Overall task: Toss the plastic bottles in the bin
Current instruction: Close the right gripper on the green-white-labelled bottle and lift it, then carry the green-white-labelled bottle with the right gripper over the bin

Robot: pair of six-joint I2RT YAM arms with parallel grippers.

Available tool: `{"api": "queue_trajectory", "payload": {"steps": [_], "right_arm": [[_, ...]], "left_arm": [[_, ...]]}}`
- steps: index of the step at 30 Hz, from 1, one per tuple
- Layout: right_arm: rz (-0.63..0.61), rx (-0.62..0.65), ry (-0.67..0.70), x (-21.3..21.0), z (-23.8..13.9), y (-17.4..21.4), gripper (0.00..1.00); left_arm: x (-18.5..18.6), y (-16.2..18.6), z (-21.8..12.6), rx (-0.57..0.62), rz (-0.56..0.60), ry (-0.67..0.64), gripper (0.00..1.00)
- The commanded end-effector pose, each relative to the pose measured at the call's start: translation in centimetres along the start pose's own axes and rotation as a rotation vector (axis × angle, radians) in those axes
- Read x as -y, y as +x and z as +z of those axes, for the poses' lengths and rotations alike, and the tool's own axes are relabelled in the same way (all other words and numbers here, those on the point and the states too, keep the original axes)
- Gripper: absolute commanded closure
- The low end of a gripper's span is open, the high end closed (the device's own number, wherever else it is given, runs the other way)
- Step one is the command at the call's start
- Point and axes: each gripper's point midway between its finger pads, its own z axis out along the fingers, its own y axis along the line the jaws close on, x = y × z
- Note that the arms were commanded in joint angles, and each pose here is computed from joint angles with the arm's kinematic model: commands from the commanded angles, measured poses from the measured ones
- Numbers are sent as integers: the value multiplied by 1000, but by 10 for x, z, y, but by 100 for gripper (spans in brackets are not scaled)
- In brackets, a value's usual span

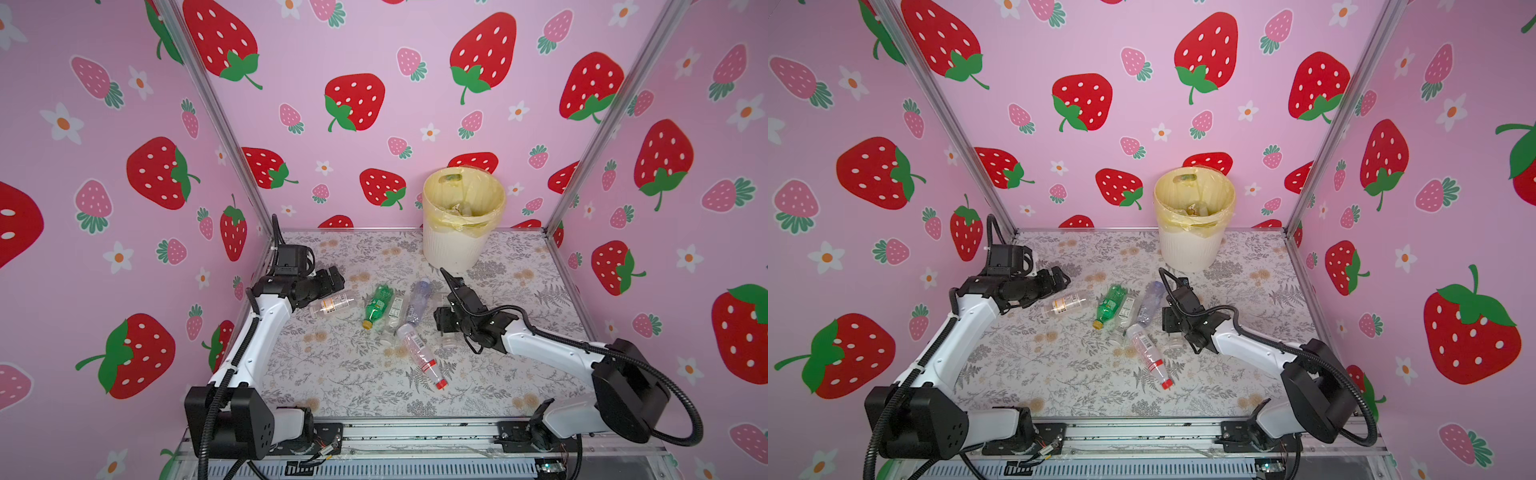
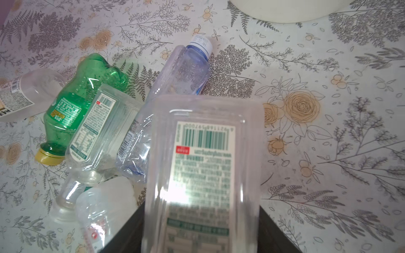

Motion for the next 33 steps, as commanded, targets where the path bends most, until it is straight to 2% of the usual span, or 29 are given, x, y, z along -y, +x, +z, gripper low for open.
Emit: {"api": "queue_trajectory", "payload": {"steps": [1,12,24,33], "right_arm": [[10,12,26,5,-11,-3,36],[15,76,-11,-3,-43,-28,36],[-3,190,77,8,-85,-71,36],[-8,297,102,10,-120,-111,36]], "left_arm": [[-1,-4,-6,11,2,-10,1],[0,-4,-11,20,3,-3,1],[3,-3,-10,11,-6,14,1],[6,-7,-21,58,4,29,0]]}}
